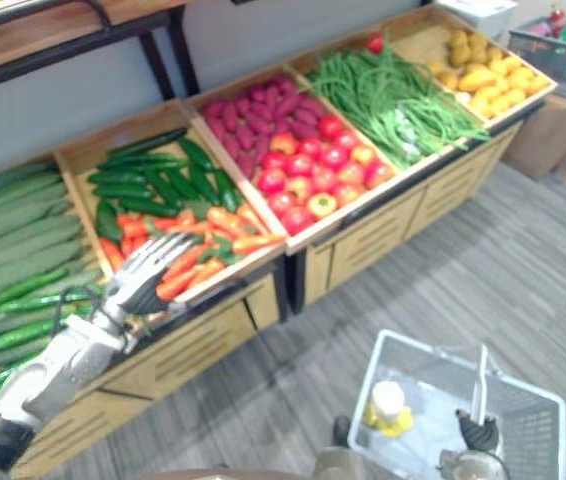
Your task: Pick vegetable in the basket
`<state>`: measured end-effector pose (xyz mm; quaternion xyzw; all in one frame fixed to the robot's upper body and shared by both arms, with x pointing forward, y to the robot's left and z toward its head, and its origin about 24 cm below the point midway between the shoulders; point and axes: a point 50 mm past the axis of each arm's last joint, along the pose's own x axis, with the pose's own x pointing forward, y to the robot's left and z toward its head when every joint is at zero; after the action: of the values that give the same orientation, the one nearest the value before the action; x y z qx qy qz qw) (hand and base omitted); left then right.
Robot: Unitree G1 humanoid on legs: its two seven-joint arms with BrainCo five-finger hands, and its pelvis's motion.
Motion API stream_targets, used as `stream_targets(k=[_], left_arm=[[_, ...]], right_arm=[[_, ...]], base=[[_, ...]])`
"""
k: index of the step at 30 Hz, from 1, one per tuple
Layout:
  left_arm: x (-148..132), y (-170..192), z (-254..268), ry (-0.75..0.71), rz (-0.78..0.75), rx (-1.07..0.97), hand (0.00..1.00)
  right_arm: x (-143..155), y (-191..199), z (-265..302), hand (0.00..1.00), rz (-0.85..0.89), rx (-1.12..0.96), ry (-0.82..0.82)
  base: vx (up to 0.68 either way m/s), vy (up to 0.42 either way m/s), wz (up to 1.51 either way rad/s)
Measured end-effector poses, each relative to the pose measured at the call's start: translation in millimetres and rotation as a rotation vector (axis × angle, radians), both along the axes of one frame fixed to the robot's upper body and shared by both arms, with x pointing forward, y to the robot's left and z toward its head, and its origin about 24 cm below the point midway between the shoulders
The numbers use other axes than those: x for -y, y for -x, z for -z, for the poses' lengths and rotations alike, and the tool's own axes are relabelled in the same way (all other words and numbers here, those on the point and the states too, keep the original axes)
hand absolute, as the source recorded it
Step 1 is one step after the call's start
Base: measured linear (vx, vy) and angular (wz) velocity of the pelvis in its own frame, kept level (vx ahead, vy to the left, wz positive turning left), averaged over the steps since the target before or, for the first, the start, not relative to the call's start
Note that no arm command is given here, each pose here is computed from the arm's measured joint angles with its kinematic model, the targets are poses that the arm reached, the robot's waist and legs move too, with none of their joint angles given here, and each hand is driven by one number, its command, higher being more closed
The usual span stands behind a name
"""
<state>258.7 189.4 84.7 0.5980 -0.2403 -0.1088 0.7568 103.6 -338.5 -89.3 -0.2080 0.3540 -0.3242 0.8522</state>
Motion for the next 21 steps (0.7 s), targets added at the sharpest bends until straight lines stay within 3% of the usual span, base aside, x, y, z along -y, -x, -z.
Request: stream_targets(k=[10,21], left_arm=[[-1,-51,-25,-0.06,-0.076,0.038,0.0],[-7,-83,-35,0.003,-0.219,0.032,0.0]], right_arm=[[0,-41,-28,1.0,-0.068,0.144,0.06],[-11,-72,-44,1.0,-0.15,0.232,0.077]], base=[[0.0,-0.019,-0.12],[0.0,-0.028,-0.08]])
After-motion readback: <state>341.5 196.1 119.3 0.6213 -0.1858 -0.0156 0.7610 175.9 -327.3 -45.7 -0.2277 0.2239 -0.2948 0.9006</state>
